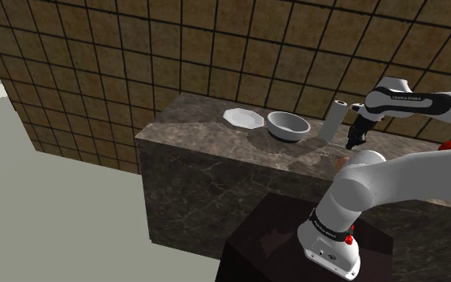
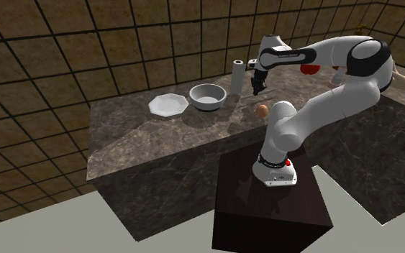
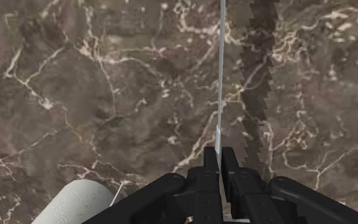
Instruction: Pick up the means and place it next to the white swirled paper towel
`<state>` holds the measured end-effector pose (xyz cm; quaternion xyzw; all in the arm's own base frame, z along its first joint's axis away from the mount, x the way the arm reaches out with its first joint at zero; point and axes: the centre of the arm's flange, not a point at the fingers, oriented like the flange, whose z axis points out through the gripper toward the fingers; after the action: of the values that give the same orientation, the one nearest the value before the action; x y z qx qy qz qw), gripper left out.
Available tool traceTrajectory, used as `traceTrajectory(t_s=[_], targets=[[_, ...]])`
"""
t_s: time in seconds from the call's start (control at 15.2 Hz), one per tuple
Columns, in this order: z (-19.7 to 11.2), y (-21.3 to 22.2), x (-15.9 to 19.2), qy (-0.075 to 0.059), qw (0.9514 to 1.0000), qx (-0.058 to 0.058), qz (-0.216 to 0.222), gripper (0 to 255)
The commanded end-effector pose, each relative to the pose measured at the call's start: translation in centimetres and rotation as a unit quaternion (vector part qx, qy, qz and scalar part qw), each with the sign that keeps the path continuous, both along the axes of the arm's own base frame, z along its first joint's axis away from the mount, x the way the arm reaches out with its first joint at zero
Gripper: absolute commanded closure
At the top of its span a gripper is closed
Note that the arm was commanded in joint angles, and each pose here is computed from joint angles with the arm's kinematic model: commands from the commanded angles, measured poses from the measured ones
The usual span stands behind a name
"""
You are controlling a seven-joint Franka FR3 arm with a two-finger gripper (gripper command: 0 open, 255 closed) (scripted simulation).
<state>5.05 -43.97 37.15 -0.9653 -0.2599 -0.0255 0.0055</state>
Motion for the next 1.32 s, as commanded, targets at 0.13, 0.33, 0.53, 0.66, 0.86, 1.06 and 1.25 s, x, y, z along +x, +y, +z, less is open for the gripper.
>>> traceTrajectory(t_s=[0.13,0.33,0.53,0.66,0.86,1.06,1.25], targets=[[-0.2,0.0,0.0,0.0,1.0,0.0,0.0,255],[-0.2,0.0,0.0,0.0,1.0,0.0,0.0,255],[-0.2,0.0,0.0,0.0,1.0,0.0,0.0,0],[-0.2,0.0,0.0,0.0,1.0,0.0,0.0,0],[2.4,-0.1,-0.1,0.0,1.0,0.0,0.0,0],[4.8,-0.1,-0.2,0.0,1.0,0.0,0.0,0],[4.8,-0.1,-0.2,0.0,1.0,0.0,0.0,0]])
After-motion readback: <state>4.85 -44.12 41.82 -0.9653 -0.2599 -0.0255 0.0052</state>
